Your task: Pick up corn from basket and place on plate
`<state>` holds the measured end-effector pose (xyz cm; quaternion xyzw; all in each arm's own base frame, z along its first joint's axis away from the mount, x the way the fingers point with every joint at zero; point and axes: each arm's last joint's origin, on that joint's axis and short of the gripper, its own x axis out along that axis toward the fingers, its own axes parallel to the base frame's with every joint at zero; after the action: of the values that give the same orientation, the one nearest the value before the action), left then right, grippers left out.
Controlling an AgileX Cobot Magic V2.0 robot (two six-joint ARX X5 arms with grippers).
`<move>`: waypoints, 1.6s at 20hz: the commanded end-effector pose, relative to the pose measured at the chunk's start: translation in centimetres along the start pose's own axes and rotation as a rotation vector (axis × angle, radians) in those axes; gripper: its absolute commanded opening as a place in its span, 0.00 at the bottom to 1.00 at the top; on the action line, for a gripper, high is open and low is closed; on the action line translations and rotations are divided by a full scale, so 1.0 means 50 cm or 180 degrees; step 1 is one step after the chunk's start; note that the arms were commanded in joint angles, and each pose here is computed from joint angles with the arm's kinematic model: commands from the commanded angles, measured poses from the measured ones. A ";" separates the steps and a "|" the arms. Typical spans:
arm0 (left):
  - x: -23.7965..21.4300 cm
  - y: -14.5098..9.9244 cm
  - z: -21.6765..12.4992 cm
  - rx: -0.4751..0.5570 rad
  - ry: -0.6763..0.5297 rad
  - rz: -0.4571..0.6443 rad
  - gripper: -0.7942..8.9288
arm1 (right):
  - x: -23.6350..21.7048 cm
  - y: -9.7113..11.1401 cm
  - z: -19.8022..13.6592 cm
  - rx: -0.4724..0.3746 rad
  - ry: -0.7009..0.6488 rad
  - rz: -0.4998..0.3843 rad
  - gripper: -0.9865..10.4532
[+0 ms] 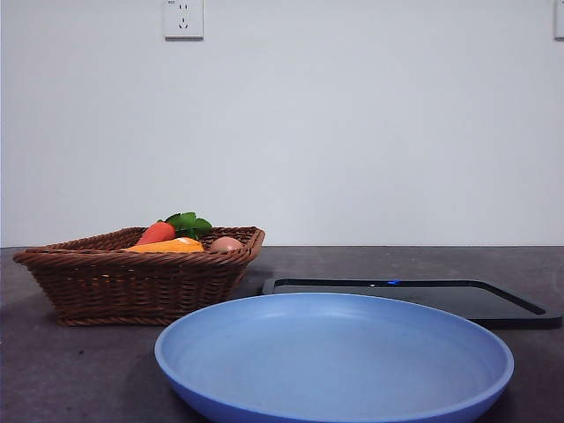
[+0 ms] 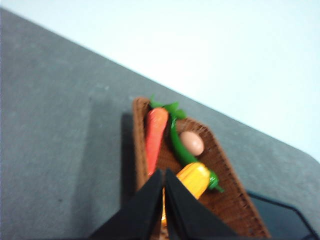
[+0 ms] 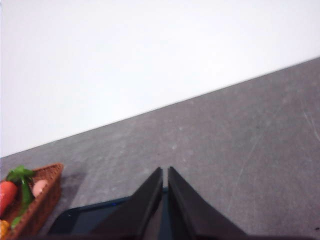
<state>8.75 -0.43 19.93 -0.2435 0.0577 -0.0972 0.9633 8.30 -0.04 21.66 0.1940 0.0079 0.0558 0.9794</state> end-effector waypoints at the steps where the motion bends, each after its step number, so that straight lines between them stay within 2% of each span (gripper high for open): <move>1: -0.005 -0.017 0.028 0.0014 0.0089 -0.0021 0.09 | -0.004 0.014 0.030 -0.0021 0.0054 0.0004 0.09; 5: -0.005 -0.043 0.067 0.0151 0.0352 -0.0167 0.09 | -0.005 0.035 0.073 -0.0165 0.0310 0.0090 0.09; 15: 0.011 -0.090 0.145 0.0539 0.1249 -0.0479 0.09 | 0.020 0.071 0.138 -0.0410 0.1634 0.0531 0.09; 23: 0.027 -0.098 0.148 0.0571 0.1839 -0.0571 0.09 | 0.045 0.087 0.143 -0.0501 0.2583 0.0690 0.09; 28: 0.032 -0.097 0.141 0.0566 0.1979 -0.0590 0.09 | 0.055 0.098 0.130 -0.0537 0.2814 0.0861 0.09; 30: 0.032 -0.098 0.142 0.0573 0.1963 -0.0594 0.16 | 0.056 0.098 0.130 -0.0521 0.2808 0.0859 0.10; 32: 0.033 -0.098 0.143 0.0581 0.1944 -0.0600 0.35 | 0.056 0.098 0.131 -0.0480 0.2809 0.0841 0.23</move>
<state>10.62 -1.70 27.90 -0.1288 0.3236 -0.2523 0.9028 10.70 2.27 29.05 0.0786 0.4026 0.2550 0.8756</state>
